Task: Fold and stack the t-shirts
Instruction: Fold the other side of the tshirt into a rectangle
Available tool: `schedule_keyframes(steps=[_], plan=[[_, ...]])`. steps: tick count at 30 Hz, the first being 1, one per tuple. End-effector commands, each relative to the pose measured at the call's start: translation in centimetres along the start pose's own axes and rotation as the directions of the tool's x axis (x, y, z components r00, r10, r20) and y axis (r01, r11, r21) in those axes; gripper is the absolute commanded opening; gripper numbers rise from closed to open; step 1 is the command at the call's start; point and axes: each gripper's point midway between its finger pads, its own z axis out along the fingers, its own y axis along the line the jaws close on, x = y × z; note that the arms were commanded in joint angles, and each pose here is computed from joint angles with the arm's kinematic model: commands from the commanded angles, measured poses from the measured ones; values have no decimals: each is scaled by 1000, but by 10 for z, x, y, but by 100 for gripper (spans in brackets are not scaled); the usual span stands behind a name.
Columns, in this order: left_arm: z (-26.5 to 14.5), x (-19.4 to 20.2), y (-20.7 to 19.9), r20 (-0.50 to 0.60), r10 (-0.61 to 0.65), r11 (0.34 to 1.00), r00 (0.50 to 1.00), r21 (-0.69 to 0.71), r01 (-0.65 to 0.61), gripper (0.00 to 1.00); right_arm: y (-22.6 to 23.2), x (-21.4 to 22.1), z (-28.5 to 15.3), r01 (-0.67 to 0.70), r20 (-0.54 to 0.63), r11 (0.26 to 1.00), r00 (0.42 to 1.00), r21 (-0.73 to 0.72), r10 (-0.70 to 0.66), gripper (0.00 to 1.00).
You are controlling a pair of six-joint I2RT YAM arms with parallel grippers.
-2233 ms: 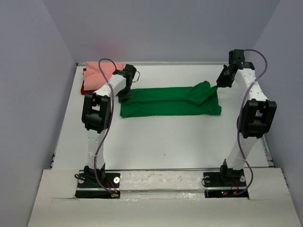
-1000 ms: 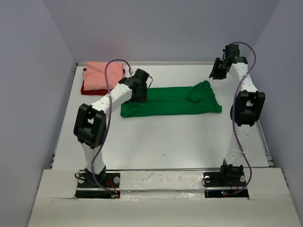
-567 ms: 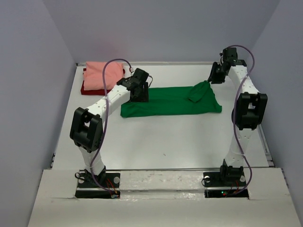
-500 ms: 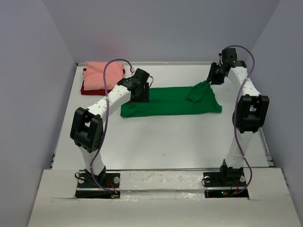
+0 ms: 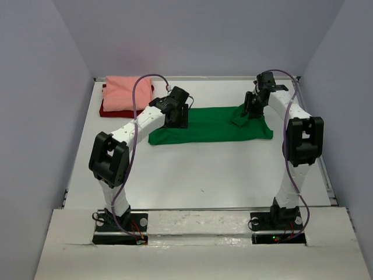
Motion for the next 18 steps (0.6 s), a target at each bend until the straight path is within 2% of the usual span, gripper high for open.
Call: schedule_keyframes(steps=[1,18], plan=[[-8,-7,2,30,14,1000,999,0,-14,79,3,-3,2,2,28,1000,1000,3,-2,46],[-6,-7,2,19,22,1000,1000,-1,-22,79,-8,25,30,-16,-30,1000,999,5,16,45]])
